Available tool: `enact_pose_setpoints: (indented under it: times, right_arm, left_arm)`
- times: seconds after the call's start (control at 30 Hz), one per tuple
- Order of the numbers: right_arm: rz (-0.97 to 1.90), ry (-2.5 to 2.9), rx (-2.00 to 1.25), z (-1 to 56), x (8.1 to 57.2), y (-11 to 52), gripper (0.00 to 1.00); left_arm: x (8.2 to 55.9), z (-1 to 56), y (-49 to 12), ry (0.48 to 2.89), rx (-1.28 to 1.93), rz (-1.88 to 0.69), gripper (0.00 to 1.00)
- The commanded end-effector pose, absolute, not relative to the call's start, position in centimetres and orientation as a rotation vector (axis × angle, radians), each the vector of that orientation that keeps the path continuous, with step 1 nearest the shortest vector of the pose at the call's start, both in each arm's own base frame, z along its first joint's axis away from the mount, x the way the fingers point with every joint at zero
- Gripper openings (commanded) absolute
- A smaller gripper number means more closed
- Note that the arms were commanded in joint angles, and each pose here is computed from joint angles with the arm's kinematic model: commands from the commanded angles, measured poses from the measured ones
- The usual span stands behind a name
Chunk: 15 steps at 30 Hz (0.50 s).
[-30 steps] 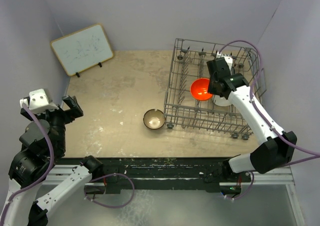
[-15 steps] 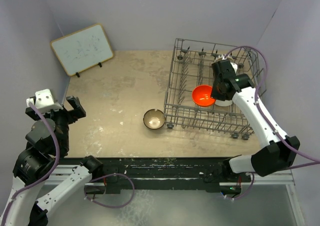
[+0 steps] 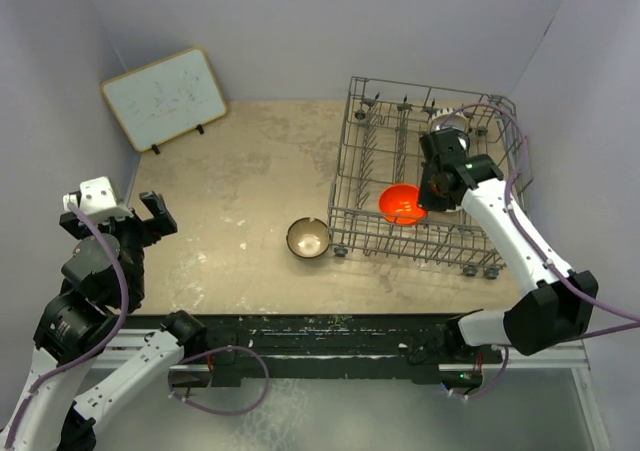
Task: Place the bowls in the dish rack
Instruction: Adjust the dish rack at the center of the board.
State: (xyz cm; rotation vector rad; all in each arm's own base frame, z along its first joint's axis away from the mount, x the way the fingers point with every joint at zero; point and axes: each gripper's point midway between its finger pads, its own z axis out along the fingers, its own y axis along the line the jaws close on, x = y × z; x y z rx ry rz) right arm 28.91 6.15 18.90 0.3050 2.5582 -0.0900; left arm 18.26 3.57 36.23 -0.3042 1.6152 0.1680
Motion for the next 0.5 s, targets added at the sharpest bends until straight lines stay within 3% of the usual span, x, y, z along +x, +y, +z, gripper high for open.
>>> enact_pose_setpoints:
  times: [0.0,0.17,0.47]
  right_arm:
    - [-0.003,2.612,0.189,16.9,28.5,9.0,0.00]
    - [-0.051,2.659,-0.021,14.6,27.8,13.4,0.00]
    - [-0.006,2.667,-0.056,12.8,29.4,15.3,0.00]
  left_arm:
    - [18.7,36.5,3.1,1.602,-0.317,0.134,0.99]
    - [19.1,36.3,2.8,1.613,-0.307,0.149,0.99]
    - [19.0,36.5,3.0,1.608,-0.310,0.157,0.99]
